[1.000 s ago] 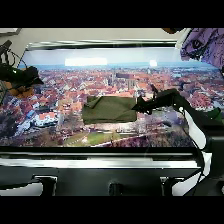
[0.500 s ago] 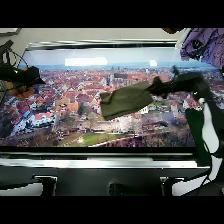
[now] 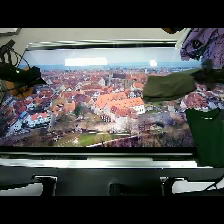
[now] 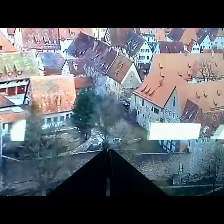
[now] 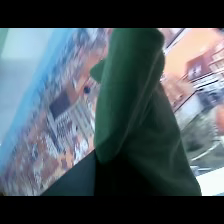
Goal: Fold the clothes and pants, and hang the long-sleeved shirts on hangers.
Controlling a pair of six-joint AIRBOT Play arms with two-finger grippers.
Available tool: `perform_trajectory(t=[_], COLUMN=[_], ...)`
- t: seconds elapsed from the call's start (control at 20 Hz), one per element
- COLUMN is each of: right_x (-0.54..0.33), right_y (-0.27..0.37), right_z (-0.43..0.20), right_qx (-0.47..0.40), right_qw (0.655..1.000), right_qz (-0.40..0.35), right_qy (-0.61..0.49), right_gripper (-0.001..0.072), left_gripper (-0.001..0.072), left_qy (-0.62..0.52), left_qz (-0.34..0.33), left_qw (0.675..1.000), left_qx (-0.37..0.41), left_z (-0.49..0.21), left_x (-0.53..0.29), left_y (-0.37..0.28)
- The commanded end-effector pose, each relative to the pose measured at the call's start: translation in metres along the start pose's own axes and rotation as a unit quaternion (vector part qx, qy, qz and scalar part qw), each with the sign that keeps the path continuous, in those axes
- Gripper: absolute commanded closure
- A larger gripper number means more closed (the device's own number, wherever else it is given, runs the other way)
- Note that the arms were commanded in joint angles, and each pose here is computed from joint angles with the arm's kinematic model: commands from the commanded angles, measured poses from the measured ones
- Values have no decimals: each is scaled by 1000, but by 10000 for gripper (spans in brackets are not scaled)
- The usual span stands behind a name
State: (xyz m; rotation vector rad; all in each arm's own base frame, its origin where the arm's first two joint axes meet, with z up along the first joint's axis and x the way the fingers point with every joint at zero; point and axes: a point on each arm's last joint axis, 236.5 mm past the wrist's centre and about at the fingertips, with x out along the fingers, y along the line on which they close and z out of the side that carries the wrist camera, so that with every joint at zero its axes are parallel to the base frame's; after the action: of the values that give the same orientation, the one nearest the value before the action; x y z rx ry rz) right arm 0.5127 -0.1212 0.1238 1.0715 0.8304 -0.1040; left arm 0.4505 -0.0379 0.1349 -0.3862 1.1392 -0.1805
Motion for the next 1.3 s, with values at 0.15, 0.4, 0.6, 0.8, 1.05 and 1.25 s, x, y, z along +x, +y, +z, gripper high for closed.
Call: perform_trajectory(t=[0.15,0.4,0.6,0.8,1.05,1.25], right_x=[-88,-146,-179,-211,-224,-212], right_y=[-49,-79,-89,-106,-142,-208], right_z=[53,50,40,32,13,-30], right_qx=[109,134,142,146,132,130], right_qw=[984,958,942,920,900,869], right_qz=[-71,-174,-224,-281,-367,-464], right_qy=[-121,-184,-208,-230,-197,-112], right_gripper=[688,687,687,687,686,685], left_gripper=[689,689,689,689,689,689], left_qy=[12,23,27,31,35,35], left_qz=[0,-1,-4,-8,-11,-11], left_qw=[1000,1000,1000,999,999,999], left_qx=[0,1,-3,8,15,15], left_z=[-6,-11,-13,-17,-19,-19], left_x=[0,0,3,6,8,8], left_y=[0,-1,-8,-18,-25,-25])
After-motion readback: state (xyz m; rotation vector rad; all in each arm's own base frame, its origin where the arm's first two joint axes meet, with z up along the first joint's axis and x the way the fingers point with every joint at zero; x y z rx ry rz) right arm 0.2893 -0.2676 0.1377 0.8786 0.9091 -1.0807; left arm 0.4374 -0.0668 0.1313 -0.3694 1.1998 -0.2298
